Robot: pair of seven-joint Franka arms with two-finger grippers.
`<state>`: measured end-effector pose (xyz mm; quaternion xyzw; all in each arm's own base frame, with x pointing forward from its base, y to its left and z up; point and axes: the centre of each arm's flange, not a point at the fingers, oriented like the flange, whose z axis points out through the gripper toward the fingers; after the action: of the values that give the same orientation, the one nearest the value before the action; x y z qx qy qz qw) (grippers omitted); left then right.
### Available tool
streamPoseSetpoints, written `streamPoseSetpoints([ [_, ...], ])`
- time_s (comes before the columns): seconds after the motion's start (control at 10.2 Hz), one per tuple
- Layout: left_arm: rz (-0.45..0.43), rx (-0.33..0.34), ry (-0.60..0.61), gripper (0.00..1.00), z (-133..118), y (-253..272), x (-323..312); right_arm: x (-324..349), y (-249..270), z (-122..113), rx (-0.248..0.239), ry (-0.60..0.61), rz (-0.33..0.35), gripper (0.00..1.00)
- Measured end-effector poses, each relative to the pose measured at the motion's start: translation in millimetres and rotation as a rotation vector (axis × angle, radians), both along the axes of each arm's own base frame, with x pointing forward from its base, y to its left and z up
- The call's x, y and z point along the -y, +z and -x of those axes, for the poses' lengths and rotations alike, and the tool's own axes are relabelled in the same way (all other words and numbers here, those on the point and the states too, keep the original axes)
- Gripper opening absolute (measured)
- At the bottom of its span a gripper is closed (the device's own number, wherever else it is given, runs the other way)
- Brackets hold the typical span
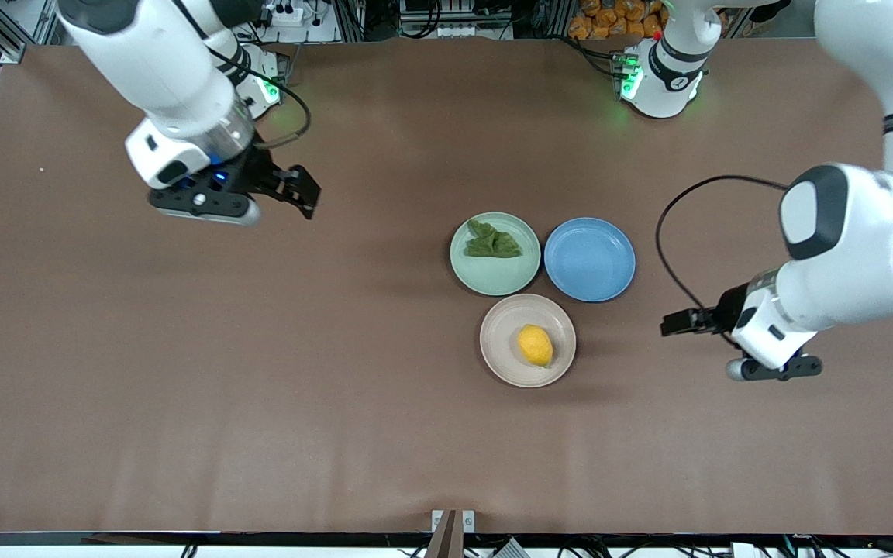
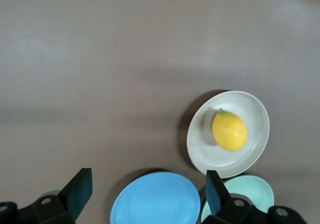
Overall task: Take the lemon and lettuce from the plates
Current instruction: 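Reach the left gripper to the lemon while the right gripper reaches the lettuce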
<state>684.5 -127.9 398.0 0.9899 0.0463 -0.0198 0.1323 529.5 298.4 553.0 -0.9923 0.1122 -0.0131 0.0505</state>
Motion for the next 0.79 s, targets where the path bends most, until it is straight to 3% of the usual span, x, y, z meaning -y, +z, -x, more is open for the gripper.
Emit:
streamPoseSetpoints([
  [0.39, 0.029, 0.036, 0.062, 1.0, -6, -82, 91, -103, -94, 3, -0.008, -0.074, -0.087, 1.0],
  [0.79, 0.02, -0.034, 0.154, 1.0, 6, -120, 130, -206, -198, 51, 0.049, -0.164, -0.04, 1.0],
])
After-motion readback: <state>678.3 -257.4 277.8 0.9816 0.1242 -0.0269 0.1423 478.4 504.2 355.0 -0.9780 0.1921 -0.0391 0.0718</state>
